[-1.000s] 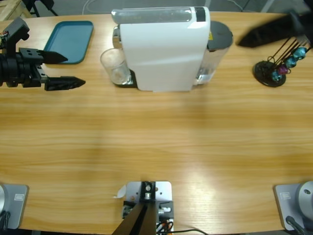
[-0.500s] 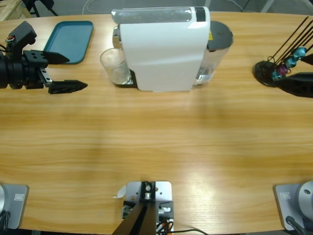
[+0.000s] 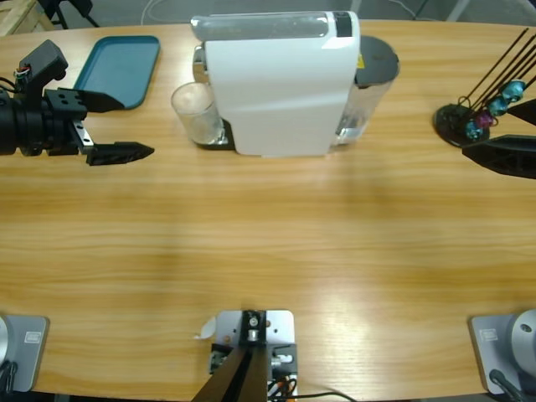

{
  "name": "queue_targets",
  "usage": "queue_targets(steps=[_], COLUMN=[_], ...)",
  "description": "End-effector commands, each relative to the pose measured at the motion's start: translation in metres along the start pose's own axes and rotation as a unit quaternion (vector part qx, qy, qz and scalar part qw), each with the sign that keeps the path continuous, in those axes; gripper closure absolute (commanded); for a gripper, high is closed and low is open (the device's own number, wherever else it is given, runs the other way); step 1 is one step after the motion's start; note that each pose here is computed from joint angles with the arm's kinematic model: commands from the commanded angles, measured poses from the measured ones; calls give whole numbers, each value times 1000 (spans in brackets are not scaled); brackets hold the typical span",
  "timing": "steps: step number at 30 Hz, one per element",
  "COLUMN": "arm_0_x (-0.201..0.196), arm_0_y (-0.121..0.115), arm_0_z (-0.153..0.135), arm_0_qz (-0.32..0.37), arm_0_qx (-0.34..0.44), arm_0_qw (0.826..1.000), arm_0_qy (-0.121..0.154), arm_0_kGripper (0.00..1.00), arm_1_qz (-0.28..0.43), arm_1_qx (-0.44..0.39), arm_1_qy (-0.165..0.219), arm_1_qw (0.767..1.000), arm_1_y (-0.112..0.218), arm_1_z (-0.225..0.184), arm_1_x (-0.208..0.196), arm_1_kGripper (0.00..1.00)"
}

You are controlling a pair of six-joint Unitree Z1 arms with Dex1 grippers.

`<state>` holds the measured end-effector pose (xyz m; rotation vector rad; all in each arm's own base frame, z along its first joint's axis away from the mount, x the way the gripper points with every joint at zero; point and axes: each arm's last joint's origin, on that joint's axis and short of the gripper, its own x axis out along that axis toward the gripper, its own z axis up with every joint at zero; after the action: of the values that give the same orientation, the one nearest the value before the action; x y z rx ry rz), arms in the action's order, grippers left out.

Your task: Pour coffee

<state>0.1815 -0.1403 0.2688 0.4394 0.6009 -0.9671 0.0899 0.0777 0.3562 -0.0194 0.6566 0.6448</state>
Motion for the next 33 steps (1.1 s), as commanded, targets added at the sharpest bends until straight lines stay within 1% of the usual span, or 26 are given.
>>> queue_targets(steps=[1,4,12,15,33], arm_0_x=[1,2,0,1,1], arm_0_y=[-4,-3,-4,-4,-3], arm_0_z=[-10,-10,-11,-13,-13], arm_0_qz=[4,13,16,15,23], arm_0_qx=[-2,-2,-3,-4,-4], arm_0_qw=[1000,1000,1000,999,999], arm_0_qy=[21,25,24,28,31], arm_0_kGripper=[0,0,0,0,0], arm_1_qz=[5,5,7,7,18], arm_1_qx=[3,6,10,10,4], arm_1_qy=[15,11,2,4,8], arm_1_qw=[1000,1000,1000,1000,1000], arm_1_y=[0,0,2,2,4], arm_1_z=[-5,-2,5,6,10], arm_1_x=[12,14,12,12,15], arm_1_kGripper=[0,0,0,0,0])
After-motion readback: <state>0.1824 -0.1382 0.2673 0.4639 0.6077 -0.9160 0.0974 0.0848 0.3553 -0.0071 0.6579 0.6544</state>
